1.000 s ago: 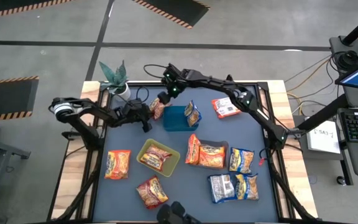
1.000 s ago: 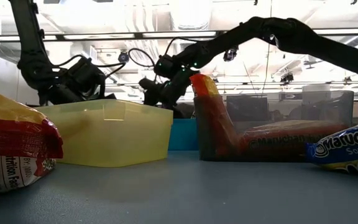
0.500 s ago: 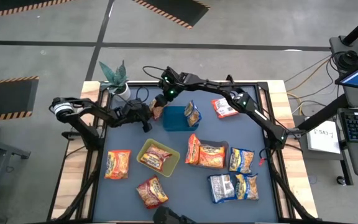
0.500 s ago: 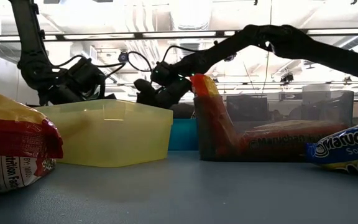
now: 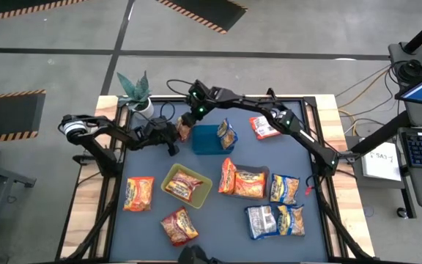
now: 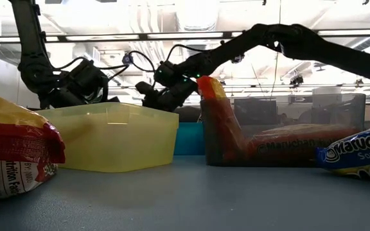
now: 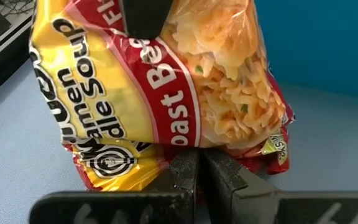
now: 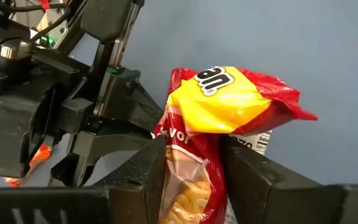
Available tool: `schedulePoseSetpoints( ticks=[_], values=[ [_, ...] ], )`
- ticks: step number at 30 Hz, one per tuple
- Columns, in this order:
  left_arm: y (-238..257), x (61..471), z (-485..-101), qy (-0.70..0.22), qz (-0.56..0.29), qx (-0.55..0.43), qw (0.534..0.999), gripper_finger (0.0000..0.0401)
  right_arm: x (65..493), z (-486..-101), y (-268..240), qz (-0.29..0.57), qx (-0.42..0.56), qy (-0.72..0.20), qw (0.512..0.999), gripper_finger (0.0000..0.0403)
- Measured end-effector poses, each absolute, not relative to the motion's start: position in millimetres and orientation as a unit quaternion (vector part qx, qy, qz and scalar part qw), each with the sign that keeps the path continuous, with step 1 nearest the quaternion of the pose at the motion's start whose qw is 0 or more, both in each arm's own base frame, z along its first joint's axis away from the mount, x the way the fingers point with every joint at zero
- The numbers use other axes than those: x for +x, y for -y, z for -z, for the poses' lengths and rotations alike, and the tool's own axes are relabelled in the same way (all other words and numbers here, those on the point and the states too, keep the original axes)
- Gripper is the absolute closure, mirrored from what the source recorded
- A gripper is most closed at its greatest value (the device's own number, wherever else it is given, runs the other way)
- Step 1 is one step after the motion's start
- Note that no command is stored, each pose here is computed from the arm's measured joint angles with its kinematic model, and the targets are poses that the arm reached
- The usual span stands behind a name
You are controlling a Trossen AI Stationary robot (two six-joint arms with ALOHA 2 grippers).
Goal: Sort Maruchan noodles
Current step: Put the red noodle pack into the yellow bin
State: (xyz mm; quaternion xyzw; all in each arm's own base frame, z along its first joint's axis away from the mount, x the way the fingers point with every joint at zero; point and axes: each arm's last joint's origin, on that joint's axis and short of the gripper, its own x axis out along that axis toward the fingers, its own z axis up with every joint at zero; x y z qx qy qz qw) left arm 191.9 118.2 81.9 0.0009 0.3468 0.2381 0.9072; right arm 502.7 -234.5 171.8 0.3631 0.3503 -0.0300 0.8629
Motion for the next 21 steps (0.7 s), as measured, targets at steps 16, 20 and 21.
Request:
schedulePoseSetpoints(
  ticks=[16,20,21],
  values=[
    [-119,194,-85,-0.326,-0.232,-0.002,0.917,0.0401,511,-170,218,0.038,0.342,-0.359,0.867,0.0161],
    [-118,194,-85,-0.324,-0.232,-0.003,0.917,0.0401,512,-170,215,0.038,0.335,-0.36,0.87,0.0166],
    [-119,194,-85,-0.322,-0.232,-0.004,0.918,0.0401,512,-170,215,0.041,0.332,-0.361,0.87,0.0171]
  ],
)
